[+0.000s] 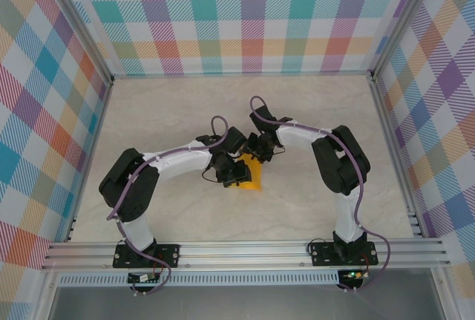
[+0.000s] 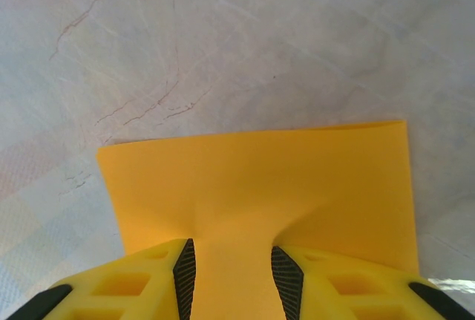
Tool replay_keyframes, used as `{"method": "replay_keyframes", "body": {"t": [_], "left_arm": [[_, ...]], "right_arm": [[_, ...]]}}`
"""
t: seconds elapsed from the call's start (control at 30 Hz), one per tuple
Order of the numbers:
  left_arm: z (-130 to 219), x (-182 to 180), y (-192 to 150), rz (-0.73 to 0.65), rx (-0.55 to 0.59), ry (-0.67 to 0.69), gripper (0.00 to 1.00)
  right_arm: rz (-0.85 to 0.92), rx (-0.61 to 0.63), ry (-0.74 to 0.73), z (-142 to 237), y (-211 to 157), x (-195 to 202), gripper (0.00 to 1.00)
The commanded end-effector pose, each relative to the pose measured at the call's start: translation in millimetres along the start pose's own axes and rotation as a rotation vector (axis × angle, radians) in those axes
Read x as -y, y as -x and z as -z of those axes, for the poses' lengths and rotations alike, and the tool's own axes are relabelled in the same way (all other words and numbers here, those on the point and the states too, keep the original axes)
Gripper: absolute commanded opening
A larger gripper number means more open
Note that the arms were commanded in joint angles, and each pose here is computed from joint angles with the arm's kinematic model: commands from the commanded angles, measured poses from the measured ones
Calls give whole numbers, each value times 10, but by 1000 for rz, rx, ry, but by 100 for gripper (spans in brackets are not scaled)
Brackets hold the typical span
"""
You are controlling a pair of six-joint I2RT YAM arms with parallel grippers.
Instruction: Fold a paper plane with a square sheet of paper (pick it up from the middle)
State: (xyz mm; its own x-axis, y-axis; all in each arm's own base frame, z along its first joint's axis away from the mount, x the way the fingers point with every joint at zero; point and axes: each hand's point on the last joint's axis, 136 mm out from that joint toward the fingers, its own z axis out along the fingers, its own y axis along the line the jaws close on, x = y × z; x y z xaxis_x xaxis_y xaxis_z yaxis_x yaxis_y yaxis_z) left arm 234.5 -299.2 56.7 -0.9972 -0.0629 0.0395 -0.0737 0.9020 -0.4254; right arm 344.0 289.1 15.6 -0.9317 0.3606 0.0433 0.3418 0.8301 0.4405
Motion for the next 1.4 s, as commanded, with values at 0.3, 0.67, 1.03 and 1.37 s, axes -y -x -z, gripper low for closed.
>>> {"method": "replay_keyframes", "body": {"t": [0.3, 0.67, 1.03, 1.37], "left_arm": [[172, 82, 50, -22, 28, -37, 42], [-36, -353, 56, 44, 28, 134, 52], [-204, -389, -12, 41, -26, 176, 56], [-251, -335, -37, 22, -41, 176, 46]], "right_arm": [[-63, -45, -283, -453, -119, 904, 38], [-61, -54, -288, -484, -132, 928, 38], [-64, -58, -294, -502, -144, 950, 38], [-65, -60, -297, -508, -149, 967, 38]]}}
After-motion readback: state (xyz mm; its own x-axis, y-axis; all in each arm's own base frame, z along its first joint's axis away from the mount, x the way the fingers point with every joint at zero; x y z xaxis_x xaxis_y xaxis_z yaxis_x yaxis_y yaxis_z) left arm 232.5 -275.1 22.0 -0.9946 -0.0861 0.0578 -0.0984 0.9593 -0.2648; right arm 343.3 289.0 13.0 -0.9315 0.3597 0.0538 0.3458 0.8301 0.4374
